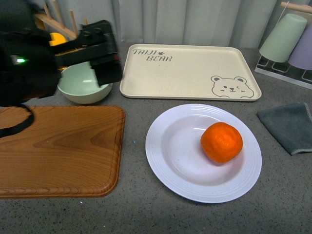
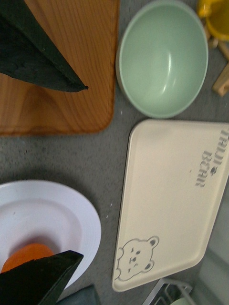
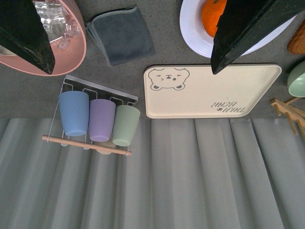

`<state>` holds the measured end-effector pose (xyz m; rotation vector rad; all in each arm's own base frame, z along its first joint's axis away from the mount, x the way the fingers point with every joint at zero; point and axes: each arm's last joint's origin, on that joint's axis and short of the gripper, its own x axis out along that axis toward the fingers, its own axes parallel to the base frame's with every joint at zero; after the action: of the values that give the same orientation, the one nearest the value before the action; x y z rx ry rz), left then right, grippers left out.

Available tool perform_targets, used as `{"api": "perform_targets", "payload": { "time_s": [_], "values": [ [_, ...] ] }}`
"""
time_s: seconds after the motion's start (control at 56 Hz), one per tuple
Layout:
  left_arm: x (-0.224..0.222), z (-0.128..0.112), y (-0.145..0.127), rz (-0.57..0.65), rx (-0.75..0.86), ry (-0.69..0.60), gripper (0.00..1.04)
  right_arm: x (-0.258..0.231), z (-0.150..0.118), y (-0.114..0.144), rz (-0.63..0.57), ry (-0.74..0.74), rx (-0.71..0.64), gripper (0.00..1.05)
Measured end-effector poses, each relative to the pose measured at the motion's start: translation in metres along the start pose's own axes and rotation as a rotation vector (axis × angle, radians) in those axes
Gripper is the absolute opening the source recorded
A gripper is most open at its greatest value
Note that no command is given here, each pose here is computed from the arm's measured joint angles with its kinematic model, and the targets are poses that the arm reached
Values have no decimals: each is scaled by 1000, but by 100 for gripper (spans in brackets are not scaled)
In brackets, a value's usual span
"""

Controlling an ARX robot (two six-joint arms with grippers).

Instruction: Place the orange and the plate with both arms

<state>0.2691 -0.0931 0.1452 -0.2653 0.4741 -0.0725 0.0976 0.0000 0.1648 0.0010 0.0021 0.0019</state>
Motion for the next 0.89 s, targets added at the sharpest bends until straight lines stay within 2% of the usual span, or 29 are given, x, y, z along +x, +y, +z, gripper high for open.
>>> {"api": "perform_targets", "payload": {
  "time_s": [0.107,0.196,0.321,0.393,0.482,0.536,0.714,0.893],
  "values": [
    [-30,-3,34,125,-39,-50,98,0,0,0,0,0,0,96],
    [-44,-7,51,173,-49,-86,97,0,0,0,0,0,0,96],
    [-57,-20,64,75,117,-310,76,0,0,0,2,0,0,96],
    [-72,-12,64,51,193,-433,61,0,0,0,1,1,0,96],
    [-84,-5,66,61,223,-458,47,0,0,0,-1,-1,0,96],
    [-94,-7,68,63,238,-465,34,0,0,0,0,-1,0,96],
    [-108,-13,75,63,252,-455,4,0,0,0,0,-1,0,96],
    [-121,-16,84,74,255,-463,4,0,0,0,0,-1,0,96]
  ]
}}
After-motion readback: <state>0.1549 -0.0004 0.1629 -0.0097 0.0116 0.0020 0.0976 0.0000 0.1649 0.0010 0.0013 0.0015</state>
